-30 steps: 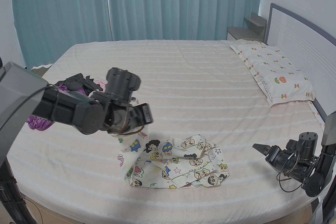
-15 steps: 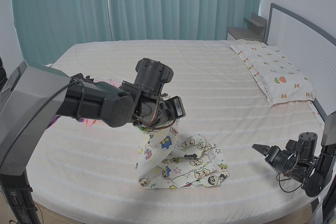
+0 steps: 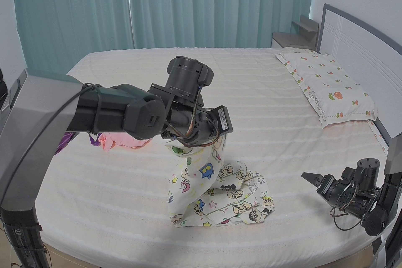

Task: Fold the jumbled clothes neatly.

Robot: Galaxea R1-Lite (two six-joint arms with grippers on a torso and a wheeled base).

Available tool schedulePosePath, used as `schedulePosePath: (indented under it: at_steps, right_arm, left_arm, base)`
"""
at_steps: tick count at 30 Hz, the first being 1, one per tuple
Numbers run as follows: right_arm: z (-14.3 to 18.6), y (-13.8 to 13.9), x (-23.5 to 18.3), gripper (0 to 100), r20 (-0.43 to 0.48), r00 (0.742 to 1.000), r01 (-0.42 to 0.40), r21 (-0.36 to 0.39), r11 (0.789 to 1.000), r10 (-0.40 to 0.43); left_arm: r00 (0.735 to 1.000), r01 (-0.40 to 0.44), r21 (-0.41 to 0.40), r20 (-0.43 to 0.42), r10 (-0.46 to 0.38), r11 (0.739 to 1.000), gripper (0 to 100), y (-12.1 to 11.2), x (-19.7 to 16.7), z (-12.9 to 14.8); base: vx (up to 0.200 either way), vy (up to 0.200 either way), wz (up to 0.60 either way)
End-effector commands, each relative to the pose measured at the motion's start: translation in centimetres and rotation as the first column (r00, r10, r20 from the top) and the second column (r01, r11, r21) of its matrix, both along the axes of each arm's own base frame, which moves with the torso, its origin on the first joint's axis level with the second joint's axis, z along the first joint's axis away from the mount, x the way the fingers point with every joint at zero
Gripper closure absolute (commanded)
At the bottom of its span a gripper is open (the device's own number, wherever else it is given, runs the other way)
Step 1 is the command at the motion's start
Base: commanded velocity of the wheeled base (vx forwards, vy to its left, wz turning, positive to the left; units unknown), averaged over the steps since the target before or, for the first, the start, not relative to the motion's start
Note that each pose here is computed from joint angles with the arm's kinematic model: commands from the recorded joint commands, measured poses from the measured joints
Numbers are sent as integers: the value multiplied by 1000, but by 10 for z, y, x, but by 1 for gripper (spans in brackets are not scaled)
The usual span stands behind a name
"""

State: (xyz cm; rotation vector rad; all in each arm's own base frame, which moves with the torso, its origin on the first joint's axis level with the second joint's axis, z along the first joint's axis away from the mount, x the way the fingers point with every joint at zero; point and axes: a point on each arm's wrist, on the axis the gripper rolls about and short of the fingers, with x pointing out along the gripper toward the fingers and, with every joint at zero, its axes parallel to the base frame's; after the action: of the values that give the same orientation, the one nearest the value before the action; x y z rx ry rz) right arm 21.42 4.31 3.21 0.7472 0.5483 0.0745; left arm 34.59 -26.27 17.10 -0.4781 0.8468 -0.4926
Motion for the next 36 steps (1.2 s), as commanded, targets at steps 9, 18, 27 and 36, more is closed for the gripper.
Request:
schedulePosePath:
  at_steps: [9, 18, 27, 36]
  right_arm:
    - [0, 0, -3, 0, -1, 1000, -4, 0, 1000, 4]
    - [0, 0, -3, 0, -1, 1000, -5, -2, 1000, 5]
    - [0, 0, -3, 0, -1, 1000, -6, 0, 1000, 6]
    - [0, 0, -3, 0, -2, 1000, -6, -2, 1000, 6]
  left_arm:
    - [999, -33, -61, 7, 34, 998, 0, -5, 2, 13]
    - [983, -179, -50, -46, 177, 983, 0, 17, 3, 19]
    - [952, -257, -77, -192, 238, 963, 0, 92, -36, 30]
    - [882, -400, -84, -307, 359, 912, 0, 142, -38, 15]
  base:
    - [0, 0, 0]
    - [0, 0, 0]
    - [-133, 0, 0]
    - [0, 0, 0]
